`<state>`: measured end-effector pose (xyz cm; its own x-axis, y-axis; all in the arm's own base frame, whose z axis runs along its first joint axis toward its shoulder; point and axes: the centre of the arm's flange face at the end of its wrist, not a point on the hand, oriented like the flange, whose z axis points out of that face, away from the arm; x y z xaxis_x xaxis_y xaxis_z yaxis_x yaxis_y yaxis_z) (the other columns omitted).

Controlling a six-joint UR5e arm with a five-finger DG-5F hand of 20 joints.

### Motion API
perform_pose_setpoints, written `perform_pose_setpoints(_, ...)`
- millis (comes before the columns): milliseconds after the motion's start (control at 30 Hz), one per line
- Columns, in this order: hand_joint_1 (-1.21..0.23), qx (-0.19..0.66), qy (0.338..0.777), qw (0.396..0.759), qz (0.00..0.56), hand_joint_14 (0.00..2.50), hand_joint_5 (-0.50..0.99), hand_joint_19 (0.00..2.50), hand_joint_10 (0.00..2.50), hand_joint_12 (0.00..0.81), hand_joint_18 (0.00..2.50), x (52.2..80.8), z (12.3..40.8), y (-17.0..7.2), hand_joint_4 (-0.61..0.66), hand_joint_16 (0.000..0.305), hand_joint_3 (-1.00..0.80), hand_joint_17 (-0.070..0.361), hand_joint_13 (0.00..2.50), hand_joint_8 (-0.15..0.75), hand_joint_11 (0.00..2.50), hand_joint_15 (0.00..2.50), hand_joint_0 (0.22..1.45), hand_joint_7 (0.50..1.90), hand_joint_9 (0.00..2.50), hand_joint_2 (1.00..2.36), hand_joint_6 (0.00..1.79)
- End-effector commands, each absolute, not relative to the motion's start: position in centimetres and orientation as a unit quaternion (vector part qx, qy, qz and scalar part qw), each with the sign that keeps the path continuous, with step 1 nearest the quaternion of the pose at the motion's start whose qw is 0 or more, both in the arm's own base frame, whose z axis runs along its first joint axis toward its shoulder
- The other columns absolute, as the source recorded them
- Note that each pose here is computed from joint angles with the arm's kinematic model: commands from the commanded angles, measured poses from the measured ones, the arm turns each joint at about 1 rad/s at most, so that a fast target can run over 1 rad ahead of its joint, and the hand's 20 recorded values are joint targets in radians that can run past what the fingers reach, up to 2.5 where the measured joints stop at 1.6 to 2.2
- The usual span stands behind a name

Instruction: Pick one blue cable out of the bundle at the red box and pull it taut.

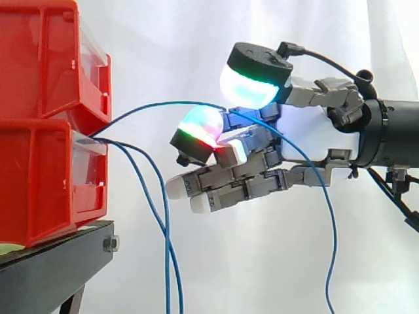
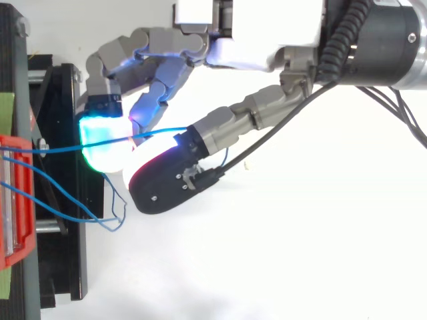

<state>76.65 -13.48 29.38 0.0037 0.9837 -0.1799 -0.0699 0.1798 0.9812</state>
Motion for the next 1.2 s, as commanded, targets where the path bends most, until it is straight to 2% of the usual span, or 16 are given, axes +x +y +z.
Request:
perform_pose_setpoints(0,-0.7,0.434,0.531,0.56,0.465,0.01,-0.05,0.29,0.02,0.354,0.27,76.42,29.63,-13.56,0.23,0.049,-0.35,0.111,0.36,0.325,0.84,0.22,0.56,1.16,0.89,1.01,0.62)
perform_pose_setpoints(133,-0.63,0.435,0.536,0.558,0.461,0.01,-0.04,0.29,0.02,0.349,0.28,76.27,29.61,-13.56,0.22,0.048,-0.35,0.108,0.37,0.326,0.82,0.21,0.57,1.15,0.91,1.01,0.62)
perform_pose_setpoints(433,-0.67,0.436,0.536,0.558,0.46,0.01,-0.04,0.28,0.02,0.348,0.31,76.29,29.49,-13.56,0.21,0.047,-0.33,0.106,0.38,0.332,0.83,0.21,0.59,1.1,0.92,1.01,0.67)
perform_pose_setpoints(500,-0.68,0.435,0.536,0.558,0.461,0.01,-0.05,0.28,0.02,0.349,0.32,76.27,29.61,-13.54,0.2,0.047,-0.33,0.105,0.39,0.329,0.91,0.21,0.6,1.09,0.95,1.01,0.67)
perform_pose_setpoints(533,-0.68,0.435,0.536,0.558,0.46,0.01,-0.05,0.27,0.02,0.35,0.33,76.29,29.49,-13.56,0.2,0.047,-0.33,0.105,0.4,0.331,1.08,0.21,0.6,1.09,1.03,1.01,0.68)
perform_pose_setpoints(733,-0.7,0.435,0.536,0.559,0.46,0.01,-0.05,0.27,0.01,0.351,0.34,76.31,29.51,-13.56,0.2,0.046,-0.35,0.105,0.43,0.319,1.27,0.23,0.6,1.08,1.12,1.01,0.68)
perform_pose_setpoints(1133,-0.75,0.433,0.535,0.56,0.462,0.01,-0.06,0.25,0.01,0.358,0.37,76.36,29.73,-13.44,0.17,0.047,-0.35,0.105,0.45,0.32,1.35,0.24,0.61,1.1,1.13,1.01,0.72)
perform_pose_setpoints(1167,-0.75,0.432,0.534,0.56,0.463,0.01,-0.06,0.25,0.01,0.357,0.37,76.41,29.8,-13.32,0.16,0.047,-0.34,0.105,0.45,0.321,1.42,0.24,0.61,1.1,1.15,1.01,0.73)
